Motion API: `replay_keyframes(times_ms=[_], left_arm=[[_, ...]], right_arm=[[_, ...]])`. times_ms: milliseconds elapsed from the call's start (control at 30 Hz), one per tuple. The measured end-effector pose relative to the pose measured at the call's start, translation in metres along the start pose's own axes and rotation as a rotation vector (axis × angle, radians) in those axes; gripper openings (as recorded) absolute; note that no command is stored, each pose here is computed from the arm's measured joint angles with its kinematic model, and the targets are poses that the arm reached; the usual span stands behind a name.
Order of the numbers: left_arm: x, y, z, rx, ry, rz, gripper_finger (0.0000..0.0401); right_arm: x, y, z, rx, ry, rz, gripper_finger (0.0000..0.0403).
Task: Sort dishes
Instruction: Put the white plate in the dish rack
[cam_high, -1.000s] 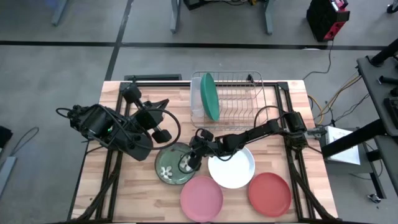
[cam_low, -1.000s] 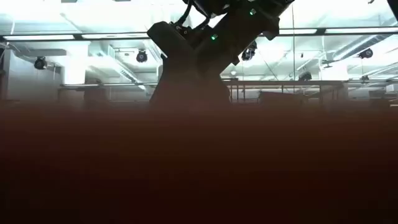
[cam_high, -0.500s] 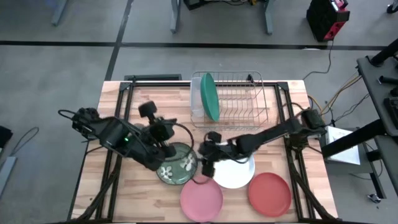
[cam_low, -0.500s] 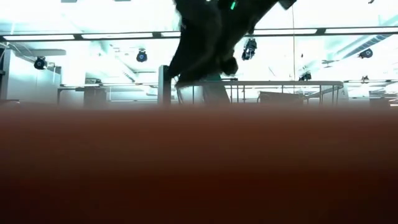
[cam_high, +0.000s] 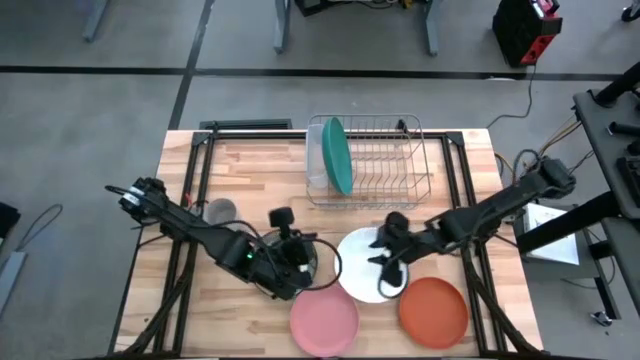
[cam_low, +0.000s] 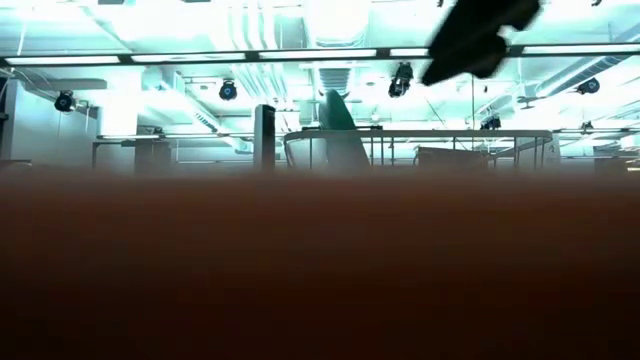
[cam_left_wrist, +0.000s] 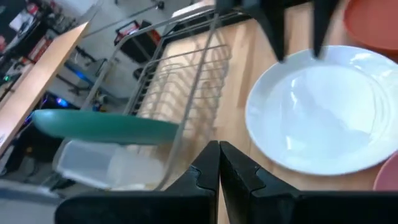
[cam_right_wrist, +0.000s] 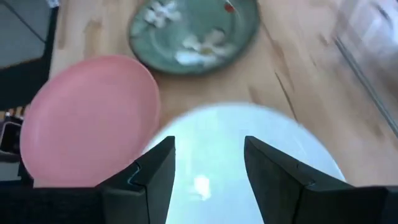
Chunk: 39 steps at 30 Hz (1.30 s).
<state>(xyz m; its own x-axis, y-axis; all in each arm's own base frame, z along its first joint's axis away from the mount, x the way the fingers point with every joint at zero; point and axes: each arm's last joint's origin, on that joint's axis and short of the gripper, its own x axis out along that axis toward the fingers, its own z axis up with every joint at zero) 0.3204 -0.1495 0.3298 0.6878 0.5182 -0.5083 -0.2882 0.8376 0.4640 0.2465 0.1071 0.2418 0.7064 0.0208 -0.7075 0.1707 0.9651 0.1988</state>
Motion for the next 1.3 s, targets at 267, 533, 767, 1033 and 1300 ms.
replay_keyframes(times_ms=[267,533,767,1033,1300], left_arm=[[0.034,-0.036,-0.026,0.006,-0.166,-0.071,0.0],[0.046,-0.048,-0.038,-0.037,-0.31,-0.13,0.0],[0.06,-0.052,-0.052,-0.114,-0.264,-0.164,0.0],[0.098,-0.074,-0.051,-0.009,-0.193,-0.212,0.0],[0.125,-0.089,-0.056,0.105,-0.046,-0.189,0.0]], right_arm=[[-0.034,-0.035,-0.037,0.16,0.021,-0.017,0.0179],[-0.038,-0.05,-0.056,0.288,0.034,-0.028,0.0179],[-0.035,-0.058,-0.071,0.352,0.157,-0.16,0.0179],[-0.025,-0.06,-0.079,0.355,0.222,-0.23,0.0179],[-0.019,-0.064,-0.089,0.364,0.273,-0.283,0.0179]])
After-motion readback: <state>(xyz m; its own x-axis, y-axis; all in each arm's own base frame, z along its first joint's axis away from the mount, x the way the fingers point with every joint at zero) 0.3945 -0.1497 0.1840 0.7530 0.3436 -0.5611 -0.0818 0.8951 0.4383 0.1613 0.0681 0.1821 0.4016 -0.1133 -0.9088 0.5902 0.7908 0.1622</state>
